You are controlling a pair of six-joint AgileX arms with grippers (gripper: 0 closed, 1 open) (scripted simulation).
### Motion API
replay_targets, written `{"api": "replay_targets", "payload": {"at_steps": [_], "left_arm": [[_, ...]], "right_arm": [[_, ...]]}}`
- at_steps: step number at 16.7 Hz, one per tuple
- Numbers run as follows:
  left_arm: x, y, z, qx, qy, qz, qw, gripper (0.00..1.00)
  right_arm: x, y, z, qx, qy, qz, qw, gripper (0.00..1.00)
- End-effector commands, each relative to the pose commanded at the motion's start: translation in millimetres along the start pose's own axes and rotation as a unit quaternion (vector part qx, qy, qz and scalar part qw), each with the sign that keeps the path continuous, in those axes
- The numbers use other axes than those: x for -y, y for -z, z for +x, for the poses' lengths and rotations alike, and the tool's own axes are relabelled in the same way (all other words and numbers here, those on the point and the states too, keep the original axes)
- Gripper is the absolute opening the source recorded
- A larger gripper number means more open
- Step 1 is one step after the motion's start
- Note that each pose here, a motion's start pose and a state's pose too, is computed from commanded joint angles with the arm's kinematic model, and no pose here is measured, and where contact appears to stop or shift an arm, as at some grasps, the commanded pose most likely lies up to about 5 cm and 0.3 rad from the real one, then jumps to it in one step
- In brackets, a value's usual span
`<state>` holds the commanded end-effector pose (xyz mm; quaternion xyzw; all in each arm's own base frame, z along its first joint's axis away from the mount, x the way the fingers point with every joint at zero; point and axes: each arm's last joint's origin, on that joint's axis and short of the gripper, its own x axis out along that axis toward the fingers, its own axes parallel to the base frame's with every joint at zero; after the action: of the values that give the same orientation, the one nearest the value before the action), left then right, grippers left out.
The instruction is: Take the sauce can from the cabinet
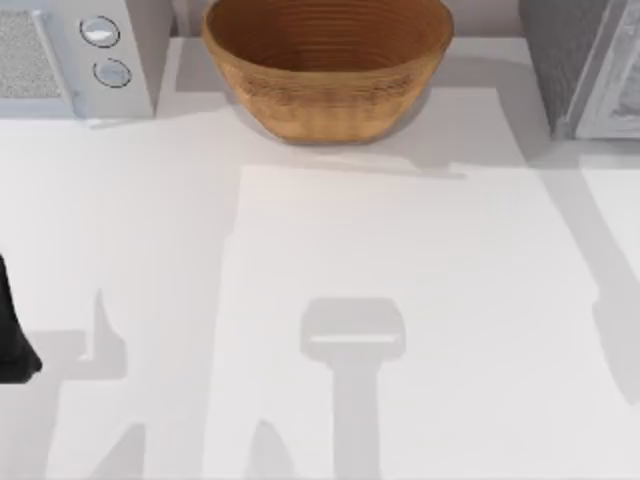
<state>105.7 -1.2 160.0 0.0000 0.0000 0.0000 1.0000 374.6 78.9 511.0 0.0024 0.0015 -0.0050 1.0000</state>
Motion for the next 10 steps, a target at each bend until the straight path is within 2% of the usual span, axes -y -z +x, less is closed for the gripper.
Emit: {"api": "replay_targets", "payload": {"at_steps": [3,8,10], "left_arm": [[0,0,0,0.000,0.000,0.000,1.000,1.00],[0,0,0,0.000,0.000,0.000,1.000,1.00],[0,0,0,0.000,0.000,0.000,1.000,1.00]], "right_arm": [[1,2,16,0.000,0.000,0.000,1.000,1.00],[1,2,18,0.000,0.000,0.000,1.000,1.00],[1,2,18,0.000,0.000,0.000,1.000,0.85]]}}
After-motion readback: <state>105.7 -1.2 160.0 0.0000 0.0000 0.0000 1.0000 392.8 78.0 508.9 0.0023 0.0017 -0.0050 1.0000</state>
